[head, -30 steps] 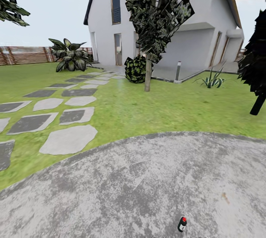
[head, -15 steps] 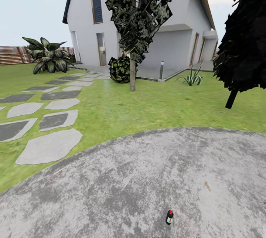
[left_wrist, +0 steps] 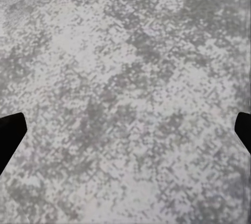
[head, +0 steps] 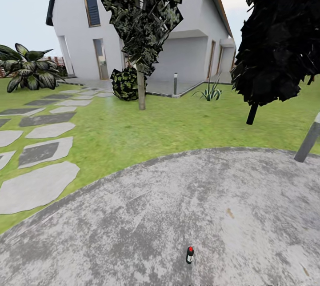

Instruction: In the garden, pick up the pesticide atomizer on the floor and spray pesticide onto both trees until each tree trunk is fully covered.

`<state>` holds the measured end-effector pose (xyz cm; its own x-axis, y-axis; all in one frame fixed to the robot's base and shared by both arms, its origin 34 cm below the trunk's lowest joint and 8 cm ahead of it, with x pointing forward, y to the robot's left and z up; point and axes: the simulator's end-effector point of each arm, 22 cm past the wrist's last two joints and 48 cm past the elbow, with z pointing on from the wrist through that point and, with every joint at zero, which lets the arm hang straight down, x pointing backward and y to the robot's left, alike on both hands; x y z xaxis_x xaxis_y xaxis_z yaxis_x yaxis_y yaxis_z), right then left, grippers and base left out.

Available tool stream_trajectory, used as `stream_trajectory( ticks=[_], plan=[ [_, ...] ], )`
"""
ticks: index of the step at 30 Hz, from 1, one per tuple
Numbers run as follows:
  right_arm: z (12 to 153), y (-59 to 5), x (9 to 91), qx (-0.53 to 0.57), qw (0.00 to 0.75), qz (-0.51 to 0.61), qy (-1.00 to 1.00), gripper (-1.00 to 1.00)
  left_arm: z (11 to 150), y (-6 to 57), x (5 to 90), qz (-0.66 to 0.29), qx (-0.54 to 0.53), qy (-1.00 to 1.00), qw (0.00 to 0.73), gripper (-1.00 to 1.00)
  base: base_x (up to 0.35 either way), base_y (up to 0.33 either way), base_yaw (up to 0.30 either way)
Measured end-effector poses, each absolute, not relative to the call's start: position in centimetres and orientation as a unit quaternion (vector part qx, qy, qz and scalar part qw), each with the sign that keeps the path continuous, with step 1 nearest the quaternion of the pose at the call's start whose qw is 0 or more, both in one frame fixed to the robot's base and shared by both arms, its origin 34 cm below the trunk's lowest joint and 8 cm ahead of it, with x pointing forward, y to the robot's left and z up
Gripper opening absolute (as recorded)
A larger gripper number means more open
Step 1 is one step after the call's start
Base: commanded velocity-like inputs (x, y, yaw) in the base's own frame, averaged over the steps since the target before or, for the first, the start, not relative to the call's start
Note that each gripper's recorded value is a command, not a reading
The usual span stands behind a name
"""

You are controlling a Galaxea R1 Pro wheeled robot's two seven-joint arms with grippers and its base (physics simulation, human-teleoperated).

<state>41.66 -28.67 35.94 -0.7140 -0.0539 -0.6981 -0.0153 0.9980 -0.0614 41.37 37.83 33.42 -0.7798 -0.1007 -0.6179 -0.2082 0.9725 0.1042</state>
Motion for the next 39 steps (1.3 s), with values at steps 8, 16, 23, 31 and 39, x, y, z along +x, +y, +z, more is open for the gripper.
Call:
stream_trajectory(
  ticks=[8,16,23,31,39],
  plan=[
    [35.93,-28.69,41.63,-0.018,0.378,-0.026,0.925,1.00,33.42,37.85,41.36,0.084,-0.082,0.940,0.321,1.00,0.000,0.000,-0.275],
    [35.95,-28.75,41.66,-0.018,0.378,-0.026,0.925,1.00,33.43,37.83,41.37,0.084,-0.082,0.940,0.322,1.00,0.000,0.000,-0.274],
    [35.97,-28.75,41.71,-0.017,0.378,-0.026,0.925,1.00,33.41,37.86,41.35,0.084,-0.082,0.940,0.321,1.00,0.000,0.000,-0.102],
    [36.03,-28.62,41.81,-0.017,0.380,-0.025,0.925,1.00,33.42,37.87,41.35,0.084,-0.082,0.940,0.321,1.00,0.000,0.000,-0.006],
    [35.78,-28.66,41.52,-0.016,0.375,-0.026,0.926,1.00,33.21,37.93,41.12,0.085,-0.082,0.941,0.318,1.00,0.000,0.000,-0.030]
  ],
)
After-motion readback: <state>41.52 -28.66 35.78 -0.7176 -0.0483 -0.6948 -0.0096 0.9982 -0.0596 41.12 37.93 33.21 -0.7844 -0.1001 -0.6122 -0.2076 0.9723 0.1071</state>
